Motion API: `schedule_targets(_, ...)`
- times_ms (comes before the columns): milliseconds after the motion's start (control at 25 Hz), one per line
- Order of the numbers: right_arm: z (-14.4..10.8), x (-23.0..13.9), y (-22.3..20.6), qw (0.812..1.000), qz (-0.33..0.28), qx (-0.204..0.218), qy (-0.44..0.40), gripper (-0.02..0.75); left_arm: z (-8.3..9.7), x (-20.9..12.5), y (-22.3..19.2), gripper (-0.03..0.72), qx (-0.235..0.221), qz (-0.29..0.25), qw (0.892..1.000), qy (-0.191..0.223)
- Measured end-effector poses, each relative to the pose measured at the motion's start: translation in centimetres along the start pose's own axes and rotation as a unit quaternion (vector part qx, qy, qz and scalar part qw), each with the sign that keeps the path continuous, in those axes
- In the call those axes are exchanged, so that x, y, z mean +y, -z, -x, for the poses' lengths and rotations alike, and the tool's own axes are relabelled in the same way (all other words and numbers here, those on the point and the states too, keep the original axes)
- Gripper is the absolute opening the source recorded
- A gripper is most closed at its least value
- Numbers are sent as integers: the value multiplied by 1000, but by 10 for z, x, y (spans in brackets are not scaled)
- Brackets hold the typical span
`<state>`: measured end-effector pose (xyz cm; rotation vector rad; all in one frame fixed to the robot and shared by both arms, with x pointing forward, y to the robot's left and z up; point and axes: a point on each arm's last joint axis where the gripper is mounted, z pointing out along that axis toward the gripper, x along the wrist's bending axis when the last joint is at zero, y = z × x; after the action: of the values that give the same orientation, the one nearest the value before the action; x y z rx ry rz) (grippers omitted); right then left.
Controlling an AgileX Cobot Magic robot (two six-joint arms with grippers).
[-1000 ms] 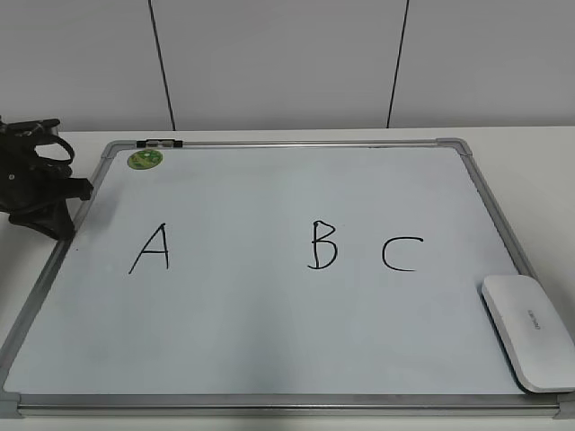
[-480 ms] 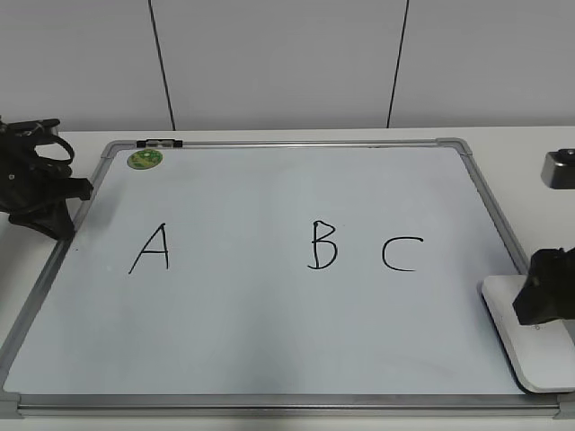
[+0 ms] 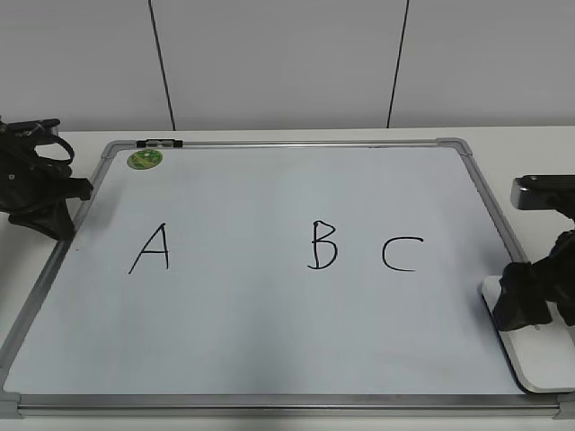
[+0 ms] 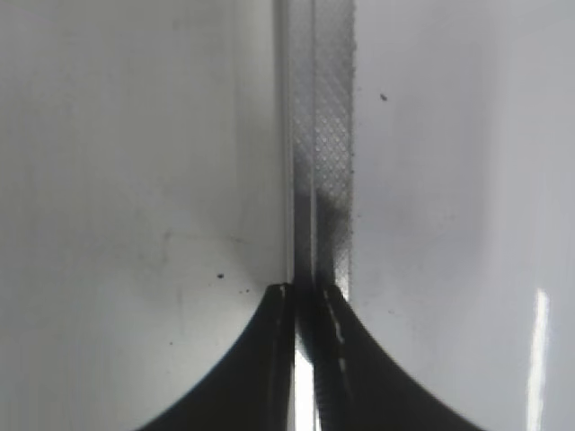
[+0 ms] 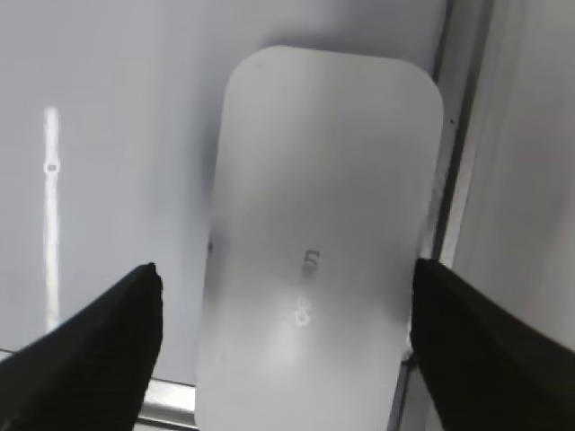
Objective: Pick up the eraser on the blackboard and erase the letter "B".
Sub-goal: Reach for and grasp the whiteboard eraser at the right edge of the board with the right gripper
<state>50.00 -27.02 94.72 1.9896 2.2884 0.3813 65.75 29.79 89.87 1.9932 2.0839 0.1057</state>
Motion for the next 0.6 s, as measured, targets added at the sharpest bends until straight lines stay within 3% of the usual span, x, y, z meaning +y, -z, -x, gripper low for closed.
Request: schedule_targets(600, 5, 2, -26, 1000, -23, -10, -2, 611, 0, 0, 0, 38, 0, 0, 1000, 0)
